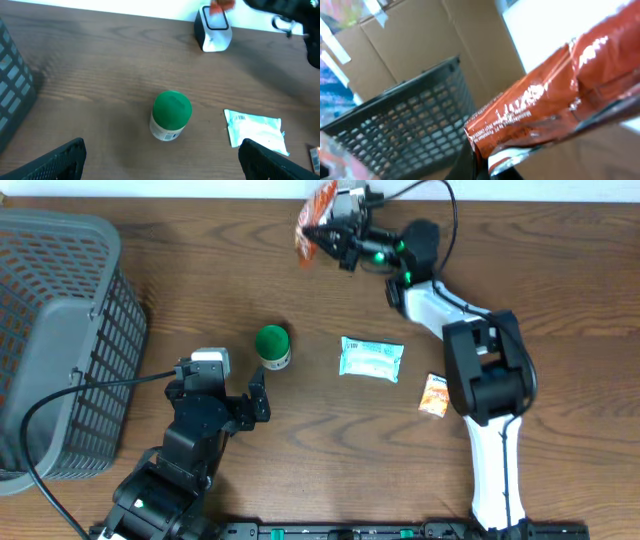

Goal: Scan the item barcode

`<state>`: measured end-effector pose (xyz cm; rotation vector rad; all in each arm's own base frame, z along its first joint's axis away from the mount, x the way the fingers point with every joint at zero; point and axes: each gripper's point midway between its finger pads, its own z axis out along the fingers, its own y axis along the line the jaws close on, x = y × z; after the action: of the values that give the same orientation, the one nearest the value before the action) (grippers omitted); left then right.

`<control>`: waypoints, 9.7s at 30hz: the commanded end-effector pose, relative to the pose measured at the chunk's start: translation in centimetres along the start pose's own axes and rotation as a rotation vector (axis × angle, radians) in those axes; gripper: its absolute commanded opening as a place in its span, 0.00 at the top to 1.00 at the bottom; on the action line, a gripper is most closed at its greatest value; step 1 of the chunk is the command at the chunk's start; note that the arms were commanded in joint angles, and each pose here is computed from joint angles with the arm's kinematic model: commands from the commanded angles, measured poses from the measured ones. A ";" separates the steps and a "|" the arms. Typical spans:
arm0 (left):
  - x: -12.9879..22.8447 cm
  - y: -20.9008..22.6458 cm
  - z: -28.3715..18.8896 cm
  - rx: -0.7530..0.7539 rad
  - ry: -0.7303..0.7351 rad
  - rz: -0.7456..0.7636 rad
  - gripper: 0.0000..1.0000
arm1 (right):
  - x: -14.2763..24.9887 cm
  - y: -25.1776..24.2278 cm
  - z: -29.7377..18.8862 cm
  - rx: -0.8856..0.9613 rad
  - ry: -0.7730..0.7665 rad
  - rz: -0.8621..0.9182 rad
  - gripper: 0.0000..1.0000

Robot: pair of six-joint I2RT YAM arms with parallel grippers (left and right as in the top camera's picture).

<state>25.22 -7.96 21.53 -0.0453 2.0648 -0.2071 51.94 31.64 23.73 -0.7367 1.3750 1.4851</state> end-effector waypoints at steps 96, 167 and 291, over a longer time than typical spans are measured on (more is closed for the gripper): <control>-0.3 0.3 0.0 -0.014 -0.011 0.009 0.02 | 8.3 -15.2 -8.7 0.163 -0.087 1.304 0.99; -0.3 0.3 0.0 -0.014 -0.011 0.009 0.02 | 7.2 11.6 -65.6 2.790 0.299 0.689 0.99; -0.3 0.3 0.0 -0.014 -0.011 0.009 0.02 | 16.8 15.0 -32.7 2.054 0.433 1.275 0.01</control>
<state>25.23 -7.96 21.52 -0.0455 2.0649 -0.2072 26.33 6.61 9.06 1.3416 2.8660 -0.0528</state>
